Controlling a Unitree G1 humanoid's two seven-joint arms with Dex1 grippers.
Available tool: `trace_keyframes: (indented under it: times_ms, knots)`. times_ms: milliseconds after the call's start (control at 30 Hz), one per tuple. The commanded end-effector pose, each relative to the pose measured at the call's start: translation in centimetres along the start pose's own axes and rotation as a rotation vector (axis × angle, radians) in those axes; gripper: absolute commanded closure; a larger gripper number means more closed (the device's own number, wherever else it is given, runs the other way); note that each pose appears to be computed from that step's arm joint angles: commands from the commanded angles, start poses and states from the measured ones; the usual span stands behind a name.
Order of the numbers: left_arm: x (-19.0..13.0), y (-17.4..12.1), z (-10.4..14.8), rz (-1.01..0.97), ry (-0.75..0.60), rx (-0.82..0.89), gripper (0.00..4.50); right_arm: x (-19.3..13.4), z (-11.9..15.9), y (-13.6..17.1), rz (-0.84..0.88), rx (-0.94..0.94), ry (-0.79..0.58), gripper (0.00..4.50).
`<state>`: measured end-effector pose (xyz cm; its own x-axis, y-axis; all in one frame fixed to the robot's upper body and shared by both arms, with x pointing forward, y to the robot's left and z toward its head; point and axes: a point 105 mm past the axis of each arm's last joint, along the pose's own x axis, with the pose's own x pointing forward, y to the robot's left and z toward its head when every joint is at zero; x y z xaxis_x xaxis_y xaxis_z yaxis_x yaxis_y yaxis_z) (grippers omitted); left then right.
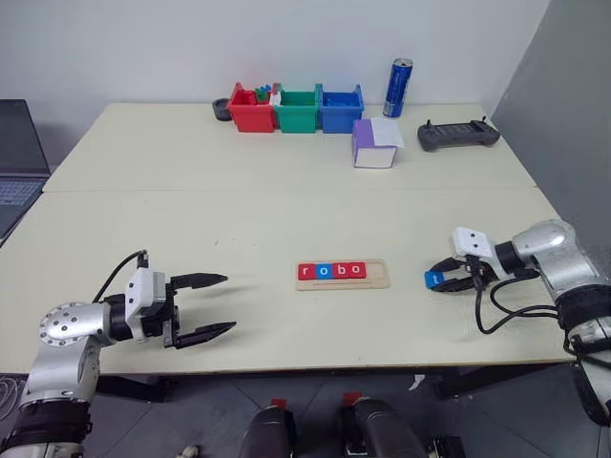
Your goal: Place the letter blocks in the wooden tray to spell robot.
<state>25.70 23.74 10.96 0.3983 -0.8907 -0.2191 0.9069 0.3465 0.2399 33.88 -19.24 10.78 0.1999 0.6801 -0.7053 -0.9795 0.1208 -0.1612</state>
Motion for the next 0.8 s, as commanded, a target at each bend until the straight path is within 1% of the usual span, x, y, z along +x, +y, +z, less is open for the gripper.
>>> trace_keyframes:
  times_ms: [33, 133, 200, 367, 500, 800]
  knots:
    - [-0.2, 0.2, 1.0, 0.01, -0.011, 0.044, 0.0, 2.1, 6.5, 1.0, -0.021, -0.005, -0.142, 3.04]
    - [0.1, 0.0, 1.0, 0.014, -0.019, 0.039, 0.0, 3.8, 8.2, 1.4, -0.052, 0.024, -0.148, 3.04]
    - [0.1, -0.1, 0.9, 0.017, -0.02, 0.038, 0.0, 4.7, 8.6, 1.1, -0.076, 0.048, -0.148, 3.04]
    - [0.2, -0.2, 0.9, 0.022, -0.022, 0.038, 0.0, 4.9, 8.2, 0.5, -0.103, 0.058, -0.127, 3.04]
    - [0.2, -0.3, 0.8, 0.027, -0.024, 0.035, 0.0, 4.4, 7.7, 0.0, -0.113, 0.04, -0.105, 3.04]
    - [-0.1, -0.4, 0.8, 0.033, -0.019, 0.037, 0.0, 3.9, 6.9, -0.4, -0.073, -0.008, -0.105, 3.04]
